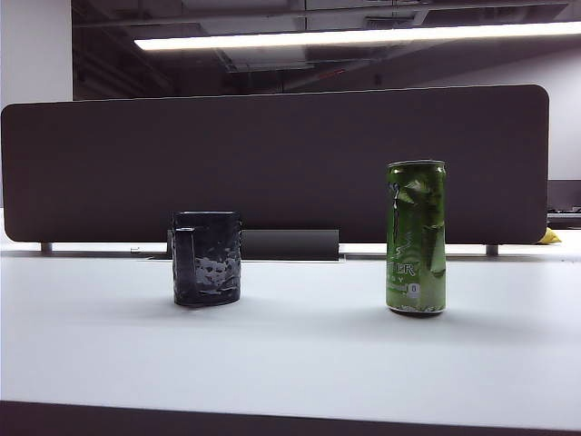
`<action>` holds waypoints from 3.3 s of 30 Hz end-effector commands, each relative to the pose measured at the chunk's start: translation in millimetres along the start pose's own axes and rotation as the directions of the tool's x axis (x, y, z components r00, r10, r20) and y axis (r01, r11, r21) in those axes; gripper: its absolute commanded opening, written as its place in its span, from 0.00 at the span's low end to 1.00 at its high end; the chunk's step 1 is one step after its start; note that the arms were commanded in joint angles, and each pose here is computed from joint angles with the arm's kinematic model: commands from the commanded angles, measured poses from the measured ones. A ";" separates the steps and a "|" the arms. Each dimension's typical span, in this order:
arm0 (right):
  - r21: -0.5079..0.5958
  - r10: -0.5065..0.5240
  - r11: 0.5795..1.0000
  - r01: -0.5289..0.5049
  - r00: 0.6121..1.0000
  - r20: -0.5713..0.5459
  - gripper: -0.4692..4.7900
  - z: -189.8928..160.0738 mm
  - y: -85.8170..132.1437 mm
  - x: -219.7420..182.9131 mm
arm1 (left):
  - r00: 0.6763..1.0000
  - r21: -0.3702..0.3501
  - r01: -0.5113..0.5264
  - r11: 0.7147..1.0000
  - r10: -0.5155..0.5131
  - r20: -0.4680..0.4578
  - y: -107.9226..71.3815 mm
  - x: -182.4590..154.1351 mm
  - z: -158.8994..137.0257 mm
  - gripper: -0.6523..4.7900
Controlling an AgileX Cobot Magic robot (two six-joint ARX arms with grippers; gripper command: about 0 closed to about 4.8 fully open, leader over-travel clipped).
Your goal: Pick up the metal can, pour some water into the cup, then place the can back on the table.
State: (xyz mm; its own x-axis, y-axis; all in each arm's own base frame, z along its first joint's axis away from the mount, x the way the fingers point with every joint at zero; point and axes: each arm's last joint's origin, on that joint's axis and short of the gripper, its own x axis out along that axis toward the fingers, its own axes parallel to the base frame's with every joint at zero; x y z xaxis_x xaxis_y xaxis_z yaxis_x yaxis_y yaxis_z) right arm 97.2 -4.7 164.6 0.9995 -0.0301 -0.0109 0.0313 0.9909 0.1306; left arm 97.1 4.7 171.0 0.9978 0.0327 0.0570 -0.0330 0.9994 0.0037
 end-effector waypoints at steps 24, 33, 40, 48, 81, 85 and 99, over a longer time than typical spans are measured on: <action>0.231 0.394 0.895 -0.382 0.919 -0.006 0.14 2.6 12.0 -2.3 | 0.913 -0.025 0.407 0.913 -0.407 0.019 -39.7 -7.8 2.0 0.11; 0.342 0.571 0.767 -0.543 0.821 0.023 0.32 5.9 29.1 -6.2 | 0.821 -0.034 0.571 0.820 -0.570 0.021 -55.8 -16.5 2.2 0.11; 0.308 0.536 0.790 -0.530 0.841 0.075 1.00 6.7 52.4 -14.5 | 0.821 -0.034 0.570 0.821 -0.570 0.020 -55.8 -16.5 2.1 0.11; 0.125 0.419 0.898 -0.422 0.906 0.056 1.00 2.5 73.1 -29.8 | 0.821 -0.034 0.570 0.821 -0.570 0.020 -55.8 -16.5 2.1 0.11; 0.039 0.369 0.928 -0.370 0.929 0.021 1.00 -24.0 145.2 67.4 | 0.822 -0.034 0.570 0.821 -0.570 0.020 -55.8 -16.5 2.1 0.11; 0.040 0.313 0.949 -0.314 0.949 0.029 1.00 -30.3 151.6 77.3 | 0.821 -0.034 0.570 0.821 -0.570 0.020 -55.8 -16.5 2.1 0.11; 0.029 0.198 0.980 -0.198 0.980 0.000 1.00 -48.3 175.6 110.2 | 0.821 -0.034 0.570 0.821 -0.570 0.021 -55.8 -16.5 2.2 0.11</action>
State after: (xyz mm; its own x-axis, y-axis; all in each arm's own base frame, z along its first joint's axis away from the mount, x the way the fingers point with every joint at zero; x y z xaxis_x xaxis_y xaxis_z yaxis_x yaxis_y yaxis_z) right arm 211.4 172.6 136.4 0.9833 0.1821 -0.0034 -0.1798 0.9736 0.1407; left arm 82.3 -51.8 170.5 0.8368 -0.5449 0.0528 0.5455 0.8381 0.0037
